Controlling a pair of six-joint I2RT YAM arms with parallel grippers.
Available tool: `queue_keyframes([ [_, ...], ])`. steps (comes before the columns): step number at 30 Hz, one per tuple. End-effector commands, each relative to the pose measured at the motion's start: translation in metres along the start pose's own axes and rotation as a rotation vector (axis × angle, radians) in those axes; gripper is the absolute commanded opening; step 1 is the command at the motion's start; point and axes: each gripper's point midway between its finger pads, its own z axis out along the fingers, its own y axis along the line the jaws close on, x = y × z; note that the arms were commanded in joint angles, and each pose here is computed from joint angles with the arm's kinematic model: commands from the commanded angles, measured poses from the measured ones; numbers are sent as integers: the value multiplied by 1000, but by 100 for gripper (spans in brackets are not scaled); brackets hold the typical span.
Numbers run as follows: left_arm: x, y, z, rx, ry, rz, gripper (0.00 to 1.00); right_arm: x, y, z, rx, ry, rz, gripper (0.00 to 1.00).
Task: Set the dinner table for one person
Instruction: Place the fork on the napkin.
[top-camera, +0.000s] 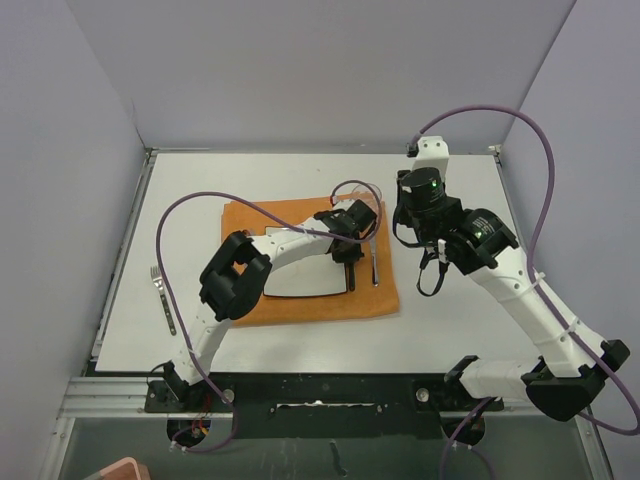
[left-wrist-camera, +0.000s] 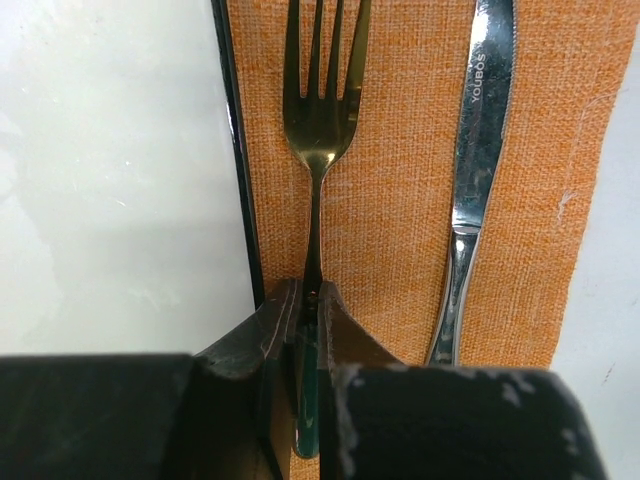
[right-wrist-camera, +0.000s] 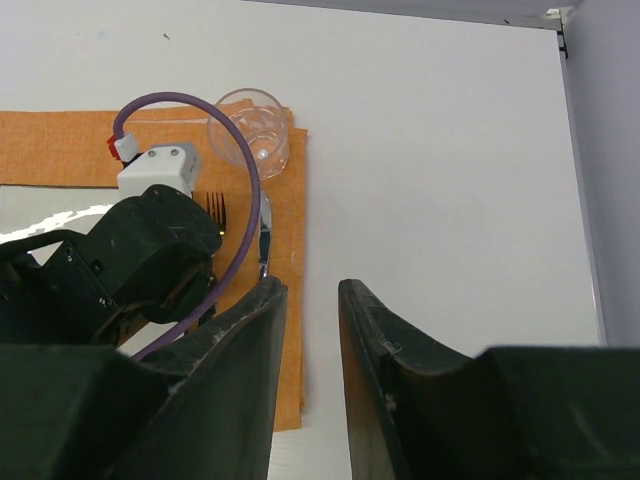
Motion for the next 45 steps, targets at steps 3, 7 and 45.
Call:
queue_keyframes([
  [3, -30, -30, -21, 78, -66, 12, 0, -19, 1, -1, -4, -61, 60, 29],
  [7, -34, -34, -23, 88, -74, 21, 0, -17, 2, 0, -5, -56, 60, 29],
  [45, -20, -39, -5, 96, -47, -24, 0, 2, 5, 6, -2, -17, 74, 29],
])
